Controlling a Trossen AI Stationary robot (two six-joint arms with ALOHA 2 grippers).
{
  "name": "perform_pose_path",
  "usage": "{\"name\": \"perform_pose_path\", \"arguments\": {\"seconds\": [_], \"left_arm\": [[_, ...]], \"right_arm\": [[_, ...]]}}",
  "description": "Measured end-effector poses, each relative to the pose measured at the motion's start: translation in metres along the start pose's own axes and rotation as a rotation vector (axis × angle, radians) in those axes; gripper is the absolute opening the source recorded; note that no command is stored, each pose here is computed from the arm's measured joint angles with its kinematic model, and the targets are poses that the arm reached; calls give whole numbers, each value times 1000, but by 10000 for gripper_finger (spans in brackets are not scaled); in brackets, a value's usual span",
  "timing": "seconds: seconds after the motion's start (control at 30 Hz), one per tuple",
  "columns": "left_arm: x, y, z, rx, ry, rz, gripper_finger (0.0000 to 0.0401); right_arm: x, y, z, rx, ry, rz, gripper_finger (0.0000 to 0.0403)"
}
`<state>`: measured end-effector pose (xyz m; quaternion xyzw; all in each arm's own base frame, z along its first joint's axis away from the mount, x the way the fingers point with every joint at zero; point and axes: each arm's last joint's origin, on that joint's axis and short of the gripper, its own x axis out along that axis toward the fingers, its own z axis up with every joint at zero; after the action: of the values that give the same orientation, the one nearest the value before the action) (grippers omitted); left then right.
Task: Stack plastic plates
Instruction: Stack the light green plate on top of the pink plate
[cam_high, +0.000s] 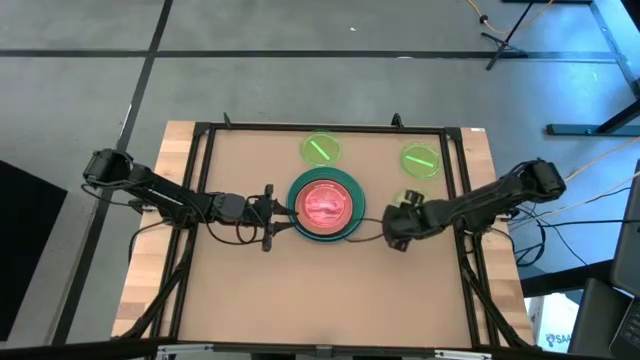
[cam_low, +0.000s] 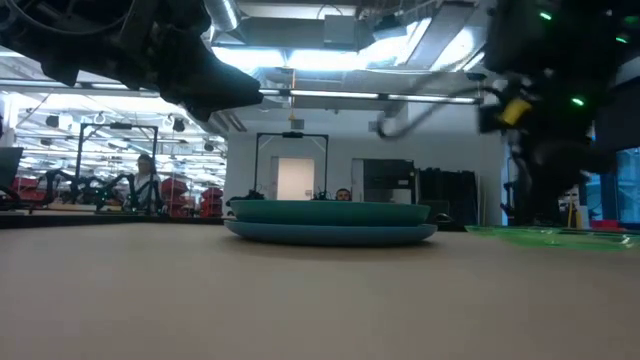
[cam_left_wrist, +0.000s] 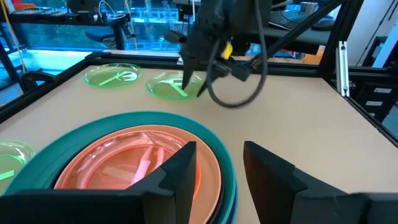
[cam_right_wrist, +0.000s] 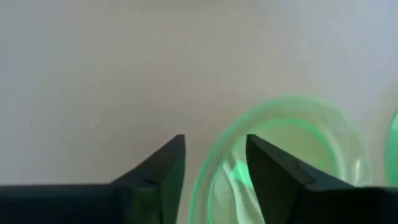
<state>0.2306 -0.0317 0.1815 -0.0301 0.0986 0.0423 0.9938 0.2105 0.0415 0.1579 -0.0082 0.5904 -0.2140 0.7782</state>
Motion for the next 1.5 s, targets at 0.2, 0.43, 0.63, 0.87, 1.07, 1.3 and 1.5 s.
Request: {"name": "perform_pose_path", "arguments": {"seconds": [0.2,0.43,0.63,0.87,1.07,1.3,1.5], "left_arm": [[0,0,0,0,0,0,128],[0,1,0,-2,-1,4,127],[0,1,0,-4,-1,4,127],[0,1,0,-3,-1,4,127],[0,1,0,-2,0,4,127],[0,1,0,-2,0,4,127],[0,1,0,-1,0,4,127]], "right_arm": [[17,-4,-23,65,52,-53,183],[26,-8,-32,96,54,-88,122],[27,-9,-33,49,56,-103,14],[19,-8,-22,-49,17,-119,3],[-2,-4,5,-114,-84,-116,2],[-29,-2,36,-193,-226,-170,1],[-35,9,66,-275,-462,-64,0]]}}
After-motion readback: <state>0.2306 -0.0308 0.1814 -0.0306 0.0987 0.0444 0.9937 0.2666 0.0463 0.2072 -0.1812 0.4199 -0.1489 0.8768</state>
